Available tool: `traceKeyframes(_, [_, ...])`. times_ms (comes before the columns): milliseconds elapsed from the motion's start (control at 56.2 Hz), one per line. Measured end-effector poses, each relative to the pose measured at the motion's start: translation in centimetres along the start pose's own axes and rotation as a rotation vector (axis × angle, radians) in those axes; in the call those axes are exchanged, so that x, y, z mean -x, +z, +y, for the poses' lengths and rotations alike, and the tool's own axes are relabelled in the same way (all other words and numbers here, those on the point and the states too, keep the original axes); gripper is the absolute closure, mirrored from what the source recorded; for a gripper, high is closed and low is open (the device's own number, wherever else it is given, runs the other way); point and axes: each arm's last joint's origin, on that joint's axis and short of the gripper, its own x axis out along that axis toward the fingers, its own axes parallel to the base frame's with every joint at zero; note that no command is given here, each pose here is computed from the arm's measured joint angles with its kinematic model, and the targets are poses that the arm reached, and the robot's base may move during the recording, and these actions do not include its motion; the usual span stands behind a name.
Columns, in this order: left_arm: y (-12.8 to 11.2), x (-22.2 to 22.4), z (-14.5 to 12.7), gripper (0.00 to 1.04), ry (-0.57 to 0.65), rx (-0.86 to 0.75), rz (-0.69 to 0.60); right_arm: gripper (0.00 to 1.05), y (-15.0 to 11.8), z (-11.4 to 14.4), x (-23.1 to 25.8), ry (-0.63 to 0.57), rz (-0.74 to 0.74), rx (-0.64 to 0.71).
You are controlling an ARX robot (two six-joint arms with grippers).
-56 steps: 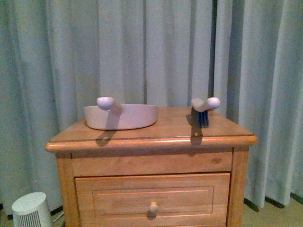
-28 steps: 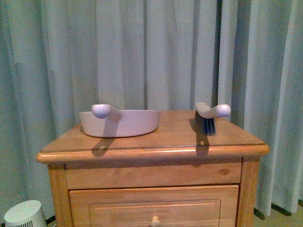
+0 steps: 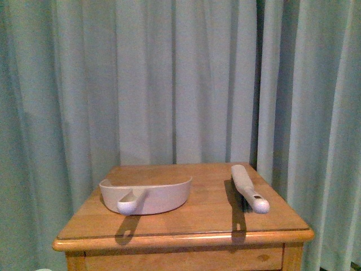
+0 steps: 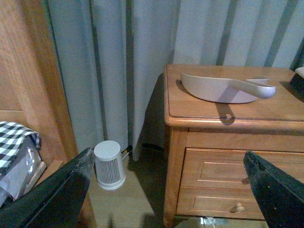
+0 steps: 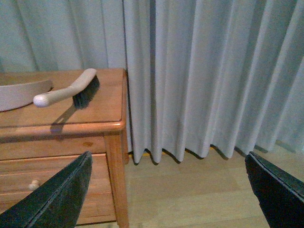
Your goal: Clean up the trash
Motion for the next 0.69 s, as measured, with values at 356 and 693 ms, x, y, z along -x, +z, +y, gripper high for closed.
traceKeyframes(356, [5.3, -5.0, 0.0, 0.08, -0.109, 0.240, 0.393, 0.07, 0.0, 0.0, 0.0, 0.000, 0.000, 0.000])
traceKeyframes(693, [18.7, -19.8, -4.3, 0.08, -0.118, -0.054, 0.531, 0.07, 0.0, 0.0, 0.0, 0.000, 0.000, 0.000])
